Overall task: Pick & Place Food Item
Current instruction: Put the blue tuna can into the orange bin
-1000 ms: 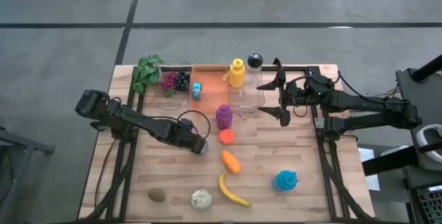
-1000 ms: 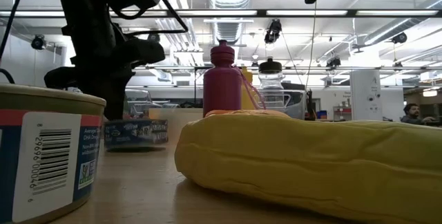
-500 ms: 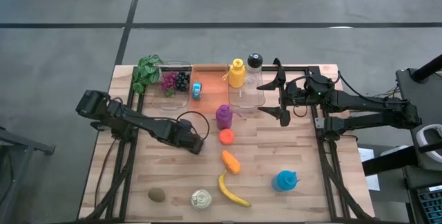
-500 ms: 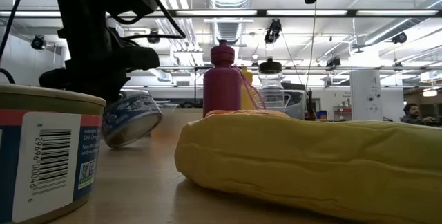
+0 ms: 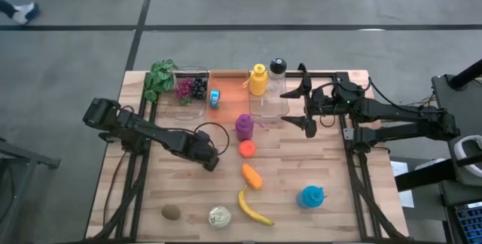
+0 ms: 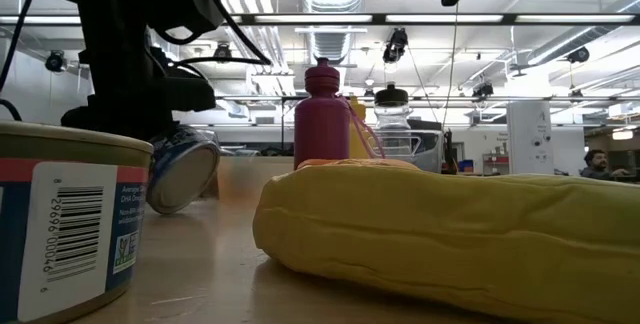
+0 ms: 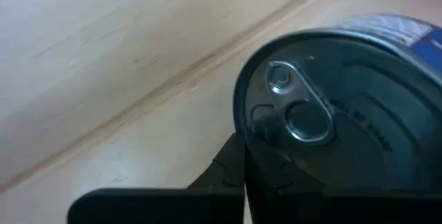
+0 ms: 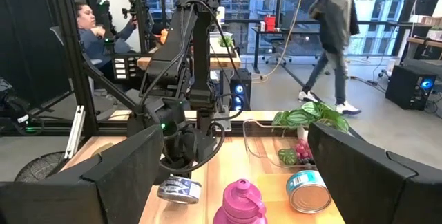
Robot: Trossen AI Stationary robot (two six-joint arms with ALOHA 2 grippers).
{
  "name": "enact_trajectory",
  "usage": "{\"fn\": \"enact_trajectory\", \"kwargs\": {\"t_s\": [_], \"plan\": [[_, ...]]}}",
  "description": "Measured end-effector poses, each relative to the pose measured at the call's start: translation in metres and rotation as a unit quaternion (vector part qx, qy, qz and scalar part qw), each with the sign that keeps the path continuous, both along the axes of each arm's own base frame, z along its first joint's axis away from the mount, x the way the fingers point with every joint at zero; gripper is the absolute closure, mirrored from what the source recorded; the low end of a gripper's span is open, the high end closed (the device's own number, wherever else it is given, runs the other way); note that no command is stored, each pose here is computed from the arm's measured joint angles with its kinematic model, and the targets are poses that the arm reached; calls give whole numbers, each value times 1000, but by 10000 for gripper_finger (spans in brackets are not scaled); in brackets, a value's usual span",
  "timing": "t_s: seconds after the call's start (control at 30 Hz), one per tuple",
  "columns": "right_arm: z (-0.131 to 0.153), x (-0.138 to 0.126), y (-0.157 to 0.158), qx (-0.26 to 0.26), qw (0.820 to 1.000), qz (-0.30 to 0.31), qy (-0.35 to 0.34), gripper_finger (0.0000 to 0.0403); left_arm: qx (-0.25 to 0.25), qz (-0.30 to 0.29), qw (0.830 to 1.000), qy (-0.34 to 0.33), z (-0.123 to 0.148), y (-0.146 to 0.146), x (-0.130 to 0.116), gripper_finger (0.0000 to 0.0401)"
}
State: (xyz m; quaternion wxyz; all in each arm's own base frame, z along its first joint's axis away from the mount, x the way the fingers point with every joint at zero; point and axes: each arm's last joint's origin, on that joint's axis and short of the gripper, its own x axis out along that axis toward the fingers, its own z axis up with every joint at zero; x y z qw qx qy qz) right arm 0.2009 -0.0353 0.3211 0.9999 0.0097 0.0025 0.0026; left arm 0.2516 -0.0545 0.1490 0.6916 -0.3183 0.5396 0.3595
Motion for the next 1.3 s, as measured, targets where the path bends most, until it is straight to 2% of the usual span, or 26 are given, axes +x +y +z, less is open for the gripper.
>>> {"fn": "enact_trajectory", "kwargs": {"t_s": [0.33,0.57,0.67,1.17,1.3], "plan": [[0,0,0,0,1000,0,0,44,12,-108,994,11,-3,0,-1,401],[0,0,0,3,1000,0,0,44,-2,-206,978,-16,-19,-1,-4,401],[0,0,0,3,1000,0,0,44,3,-230,973,-15,-20,-1,-5,401],[0,0,0,4,1000,0,0,44,5,-232,973,-15,-21,-1,-6,401],[0,0,0,4,1000,0,0,44,0,-215,976,-14,-17,-1,-6,400]]}}
